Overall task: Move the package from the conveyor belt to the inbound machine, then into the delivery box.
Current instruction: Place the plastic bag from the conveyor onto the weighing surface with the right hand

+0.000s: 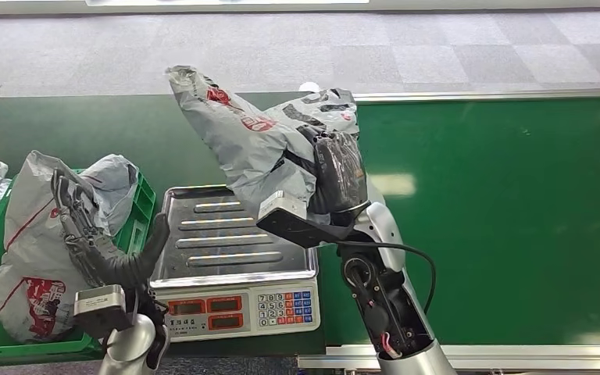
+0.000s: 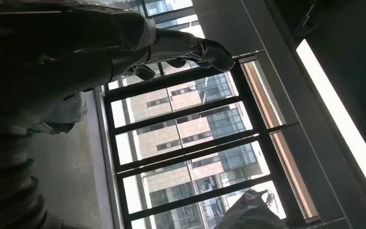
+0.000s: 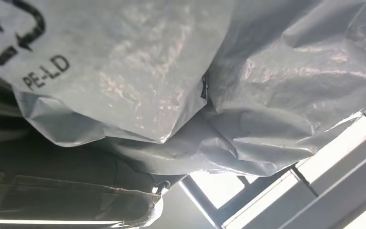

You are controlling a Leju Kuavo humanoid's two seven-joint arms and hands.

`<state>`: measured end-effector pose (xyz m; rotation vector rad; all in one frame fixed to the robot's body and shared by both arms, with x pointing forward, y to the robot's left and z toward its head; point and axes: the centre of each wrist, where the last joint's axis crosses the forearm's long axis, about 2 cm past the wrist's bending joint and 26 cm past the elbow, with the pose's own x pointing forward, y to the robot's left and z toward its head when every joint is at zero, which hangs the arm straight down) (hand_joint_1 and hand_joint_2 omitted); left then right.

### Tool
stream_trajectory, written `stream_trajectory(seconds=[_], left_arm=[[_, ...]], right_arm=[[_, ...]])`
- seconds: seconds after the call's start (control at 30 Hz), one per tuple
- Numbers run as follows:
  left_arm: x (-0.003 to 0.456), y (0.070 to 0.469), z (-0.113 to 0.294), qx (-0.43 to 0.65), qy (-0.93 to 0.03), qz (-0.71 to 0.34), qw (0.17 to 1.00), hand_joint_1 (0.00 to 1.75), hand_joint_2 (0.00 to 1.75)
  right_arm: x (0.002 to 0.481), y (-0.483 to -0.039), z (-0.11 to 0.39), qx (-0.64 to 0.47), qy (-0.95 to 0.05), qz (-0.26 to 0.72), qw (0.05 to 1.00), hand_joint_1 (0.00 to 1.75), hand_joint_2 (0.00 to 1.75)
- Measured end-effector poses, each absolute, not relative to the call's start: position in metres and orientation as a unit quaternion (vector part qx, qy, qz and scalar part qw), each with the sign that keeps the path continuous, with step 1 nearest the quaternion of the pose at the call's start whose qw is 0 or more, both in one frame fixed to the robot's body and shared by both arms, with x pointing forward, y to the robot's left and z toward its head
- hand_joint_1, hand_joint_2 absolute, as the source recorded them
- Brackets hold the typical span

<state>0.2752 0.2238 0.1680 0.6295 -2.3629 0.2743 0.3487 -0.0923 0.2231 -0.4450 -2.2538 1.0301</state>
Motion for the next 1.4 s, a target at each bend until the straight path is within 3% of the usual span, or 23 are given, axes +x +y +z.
stream_trajectory(seconds=[0.73, 0.77, 0.87, 0.9, 1.4], left_arm=[[0.27, 0.257, 0.192, 0.309, -0.899, 0.14, 0.277, 0.0, 1.75], [0.271, 0.257, 0.193, 0.309, -0.899, 0.14, 0.276, 0.0, 1.75], [0.272, 0.257, 0.194, 0.309, -0.9, 0.141, 0.274, 0.0, 1.75], [0.272, 0.257, 0.194, 0.309, -0.9, 0.141, 0.274, 0.0, 1.75], [0.274, 0.257, 0.196, 0.304, -0.901, 0.145, 0.273, 0.0, 1.75]], right_arm=[[0.358, -0.061, 0.179, -0.03, -0.774, 0.504, 0.382, 1.74, 1.75], [0.357, -0.06, 0.176, -0.021, -0.774, 0.505, 0.381, 1.51, 1.75], [0.355, -0.058, 0.169, -0.005, -0.775, 0.508, 0.377, 0.21, 1.75], [0.354, -0.056, 0.168, -0.001, -0.775, 0.507, 0.377, 0.0, 1.75], [0.356, -0.06, 0.163, 0.144, -0.794, 0.425, 0.409, 0.0, 1.75]])
